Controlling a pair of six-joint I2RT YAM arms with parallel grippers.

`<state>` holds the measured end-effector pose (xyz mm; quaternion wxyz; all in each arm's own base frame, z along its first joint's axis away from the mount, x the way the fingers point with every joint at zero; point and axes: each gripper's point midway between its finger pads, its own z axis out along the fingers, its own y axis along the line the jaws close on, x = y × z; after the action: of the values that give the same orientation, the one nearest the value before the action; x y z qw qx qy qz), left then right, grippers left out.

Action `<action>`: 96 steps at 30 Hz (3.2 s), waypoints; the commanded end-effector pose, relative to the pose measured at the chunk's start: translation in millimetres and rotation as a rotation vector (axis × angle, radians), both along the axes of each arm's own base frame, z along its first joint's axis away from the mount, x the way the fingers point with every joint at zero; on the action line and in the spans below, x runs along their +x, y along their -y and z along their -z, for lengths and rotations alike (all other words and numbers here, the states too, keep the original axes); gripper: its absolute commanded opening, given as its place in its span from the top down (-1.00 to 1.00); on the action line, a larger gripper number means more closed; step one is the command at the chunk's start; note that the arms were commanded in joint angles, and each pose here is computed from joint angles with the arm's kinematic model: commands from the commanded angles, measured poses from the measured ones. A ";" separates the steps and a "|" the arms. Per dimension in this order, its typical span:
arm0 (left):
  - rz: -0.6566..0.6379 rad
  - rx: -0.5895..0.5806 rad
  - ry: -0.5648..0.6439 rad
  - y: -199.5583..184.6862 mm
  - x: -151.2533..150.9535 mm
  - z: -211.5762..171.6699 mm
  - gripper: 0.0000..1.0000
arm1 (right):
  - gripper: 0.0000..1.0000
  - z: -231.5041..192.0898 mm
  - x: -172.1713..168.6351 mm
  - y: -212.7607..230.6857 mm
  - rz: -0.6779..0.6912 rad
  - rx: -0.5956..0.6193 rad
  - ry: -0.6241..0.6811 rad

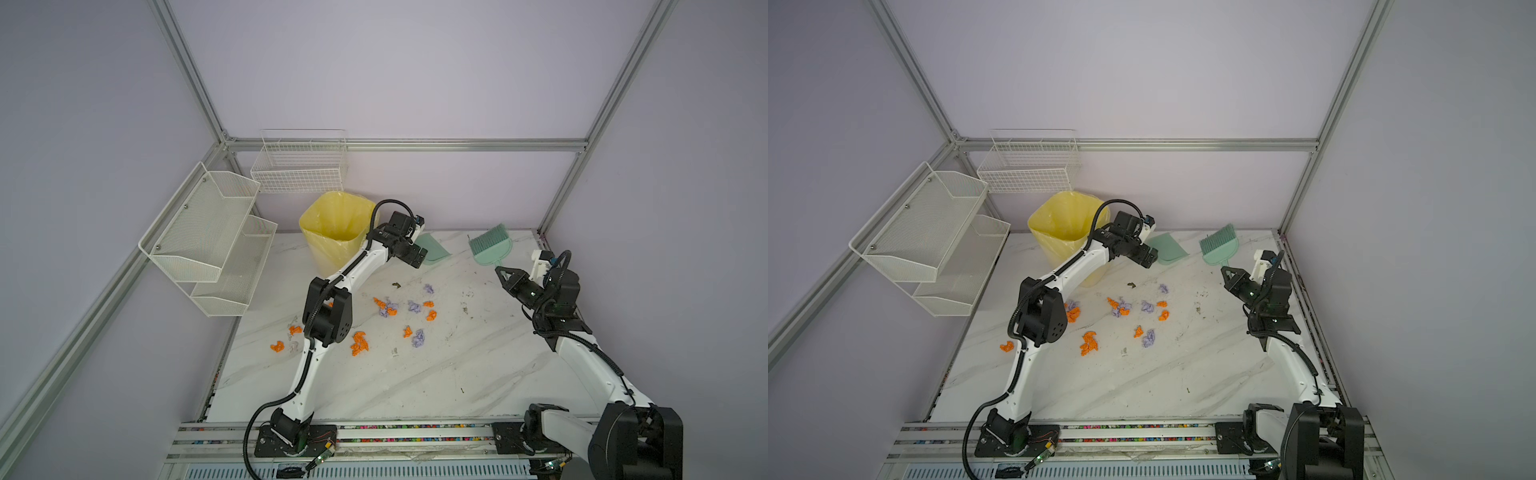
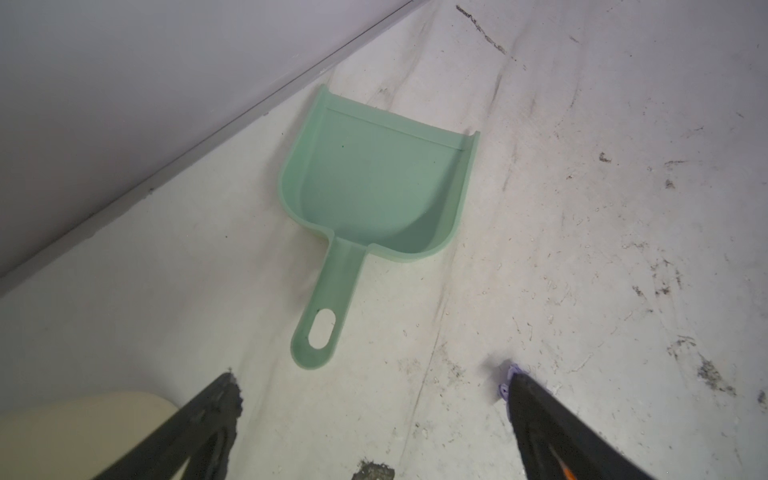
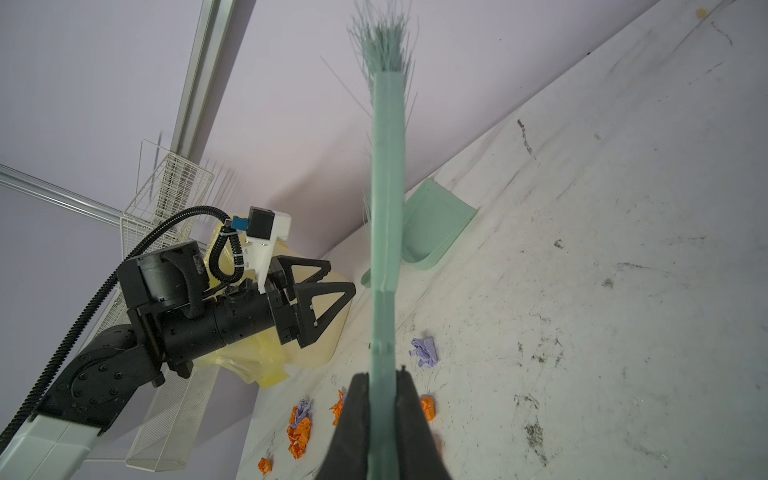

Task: Sweep away the paper scraps from the table
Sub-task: 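Lower the left gripper onto the green dustpan handle and close it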

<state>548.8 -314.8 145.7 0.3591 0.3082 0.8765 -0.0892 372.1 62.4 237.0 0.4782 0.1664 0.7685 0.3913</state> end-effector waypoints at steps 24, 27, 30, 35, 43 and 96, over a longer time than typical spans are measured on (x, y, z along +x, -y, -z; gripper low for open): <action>0.057 -0.041 0.098 3.0 39.6 -1.8 -1.00 | 1.00 35.1 5.6 -3.1 -0.030 -0.003 -0.039; 0.067 -0.090 0.103 7.7 34.9 -19.4 -1.00 | 1.00 38.9 5.0 -3.4 -0.032 -0.003 -0.043; 0.068 -0.102 0.131 8.6 38.0 -28.7 -0.99 | 1.00 43.1 4.7 -4.8 -0.040 0.003 -0.050; 0.056 -0.100 0.119 4.1 47.8 -13.3 -0.97 | 1.00 44.5 5.2 -4.8 -0.041 0.005 -0.053; 0.036 0.018 0.082 -9.6 49.0 28.4 -0.69 | 1.00 42.8 5.9 -5.3 -0.049 -0.010 -0.052; 0.080 0.014 0.020 2.0 13.1 33.1 0.92 | 1.00 44.8 2.1 -6.5 -0.051 0.007 -0.047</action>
<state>572.8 -304.1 61.3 0.3285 0.3543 0.8731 -0.0644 374.5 67.9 184.4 0.4335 0.1712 0.7915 0.3954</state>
